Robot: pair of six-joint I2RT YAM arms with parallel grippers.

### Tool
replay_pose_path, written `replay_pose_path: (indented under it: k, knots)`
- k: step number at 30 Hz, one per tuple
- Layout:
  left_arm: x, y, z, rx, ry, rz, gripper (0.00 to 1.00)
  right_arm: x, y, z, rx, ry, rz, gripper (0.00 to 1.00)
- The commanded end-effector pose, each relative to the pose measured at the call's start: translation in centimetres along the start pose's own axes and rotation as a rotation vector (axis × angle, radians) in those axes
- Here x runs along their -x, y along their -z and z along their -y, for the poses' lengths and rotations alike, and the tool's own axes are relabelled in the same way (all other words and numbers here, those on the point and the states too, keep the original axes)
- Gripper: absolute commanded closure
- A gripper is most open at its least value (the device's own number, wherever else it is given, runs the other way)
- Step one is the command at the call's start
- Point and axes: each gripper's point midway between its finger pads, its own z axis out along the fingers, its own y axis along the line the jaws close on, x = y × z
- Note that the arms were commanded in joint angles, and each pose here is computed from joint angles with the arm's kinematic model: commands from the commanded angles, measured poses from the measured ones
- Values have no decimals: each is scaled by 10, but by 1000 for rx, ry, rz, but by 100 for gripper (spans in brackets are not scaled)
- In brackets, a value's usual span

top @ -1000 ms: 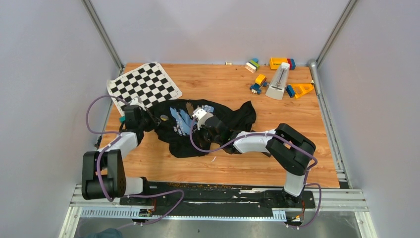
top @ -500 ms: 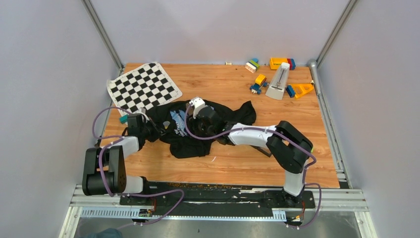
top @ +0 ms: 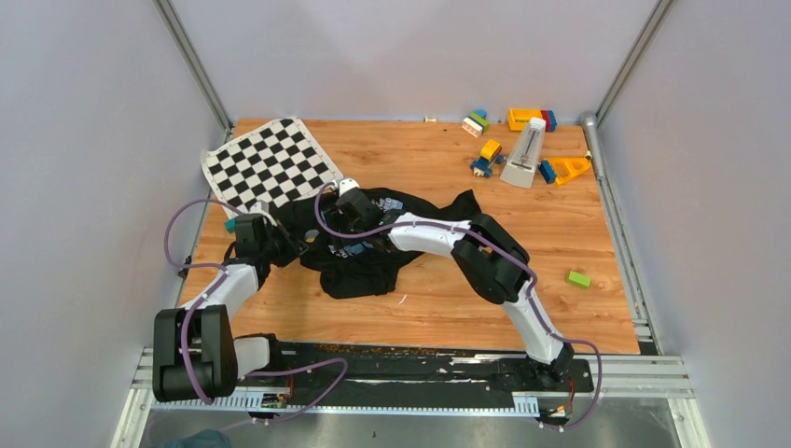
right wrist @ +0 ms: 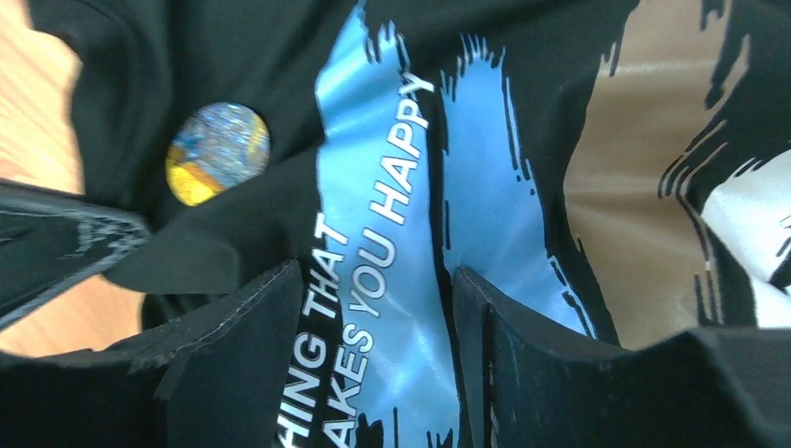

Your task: Remove the brooch from the garment

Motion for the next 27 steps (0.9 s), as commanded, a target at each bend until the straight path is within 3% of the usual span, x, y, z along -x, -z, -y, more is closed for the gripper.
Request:
replay_pose_path:
  k: [1,4,6,8,16,23,26,27]
  knots:
    - [0,3,-1,-2,-20,4,100,-1,-4,1,-53,7,-35,41]
    - [-1,4,2,-14,-22,0,100,-10,-1,3,-58,24,-55,54]
    - [-4,6,0,-8,-19,-12,100,-15,7,2,-42,38,-67,82]
    - [-7,8,0,-3,-18,-20,100,-17,19,4,-31,54,-63,99]
    - [-23,14,14,73,-120,-35,94,-21,71,8,12,68,9,100]
    - [-32,33,18,234,-240,-28,71,-26,83,19,-8,63,73,100]
    - [-27,48,17,288,-268,22,48,-27,88,18,17,57,100,100]
    - [-21,52,15,312,-278,51,46,-28,89,16,25,57,107,100]
